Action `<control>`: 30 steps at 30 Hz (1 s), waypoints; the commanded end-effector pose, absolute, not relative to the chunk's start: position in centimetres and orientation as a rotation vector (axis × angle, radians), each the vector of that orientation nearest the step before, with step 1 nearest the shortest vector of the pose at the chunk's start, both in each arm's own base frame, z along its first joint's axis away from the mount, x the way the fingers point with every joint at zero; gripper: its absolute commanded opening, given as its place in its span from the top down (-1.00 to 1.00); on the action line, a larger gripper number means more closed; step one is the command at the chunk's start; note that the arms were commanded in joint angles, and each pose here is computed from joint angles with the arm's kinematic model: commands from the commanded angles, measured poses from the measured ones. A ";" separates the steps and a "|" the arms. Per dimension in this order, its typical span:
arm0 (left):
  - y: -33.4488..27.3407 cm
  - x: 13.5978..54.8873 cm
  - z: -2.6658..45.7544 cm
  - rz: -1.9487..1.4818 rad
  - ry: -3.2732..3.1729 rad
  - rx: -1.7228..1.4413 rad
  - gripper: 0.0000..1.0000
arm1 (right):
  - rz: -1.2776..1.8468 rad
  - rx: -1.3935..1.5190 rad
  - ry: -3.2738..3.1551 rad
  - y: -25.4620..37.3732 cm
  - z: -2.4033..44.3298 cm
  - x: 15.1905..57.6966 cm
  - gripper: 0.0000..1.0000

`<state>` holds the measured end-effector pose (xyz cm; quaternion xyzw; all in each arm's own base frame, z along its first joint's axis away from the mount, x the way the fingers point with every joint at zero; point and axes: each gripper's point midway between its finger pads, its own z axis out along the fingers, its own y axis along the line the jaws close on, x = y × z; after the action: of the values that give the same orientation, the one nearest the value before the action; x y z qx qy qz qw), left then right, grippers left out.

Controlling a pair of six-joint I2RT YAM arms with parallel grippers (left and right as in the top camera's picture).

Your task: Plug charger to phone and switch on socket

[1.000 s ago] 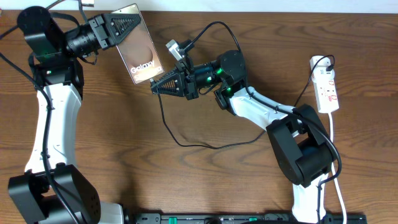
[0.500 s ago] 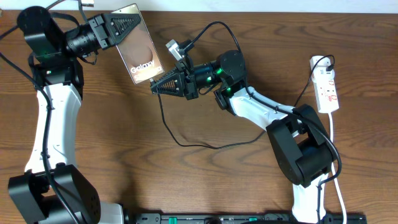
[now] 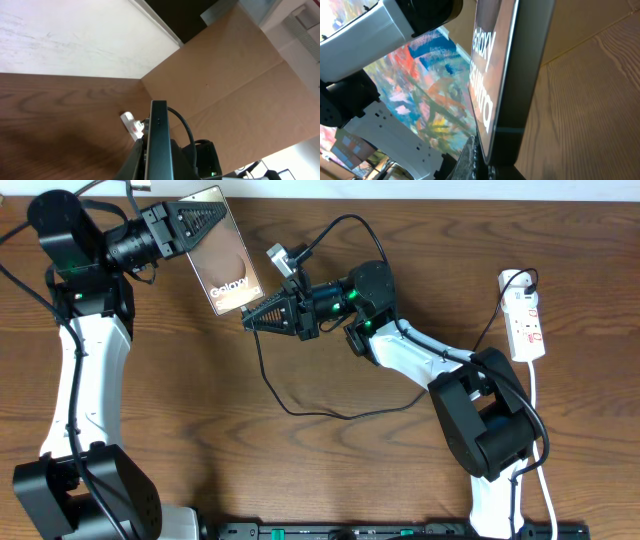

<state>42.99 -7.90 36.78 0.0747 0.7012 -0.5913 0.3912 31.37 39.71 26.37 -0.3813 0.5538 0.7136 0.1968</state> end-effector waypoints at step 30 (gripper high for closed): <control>-8.3 42.1 37.0 -1.515 1.775 0.263 0.85 | 1.963 -0.986 1.515 39.6 28.0 32.9 0.98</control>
<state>42.97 -7.89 36.80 0.0766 0.7009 -0.5907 0.3923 31.48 39.68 26.39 -0.3794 0.5546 0.7137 0.1978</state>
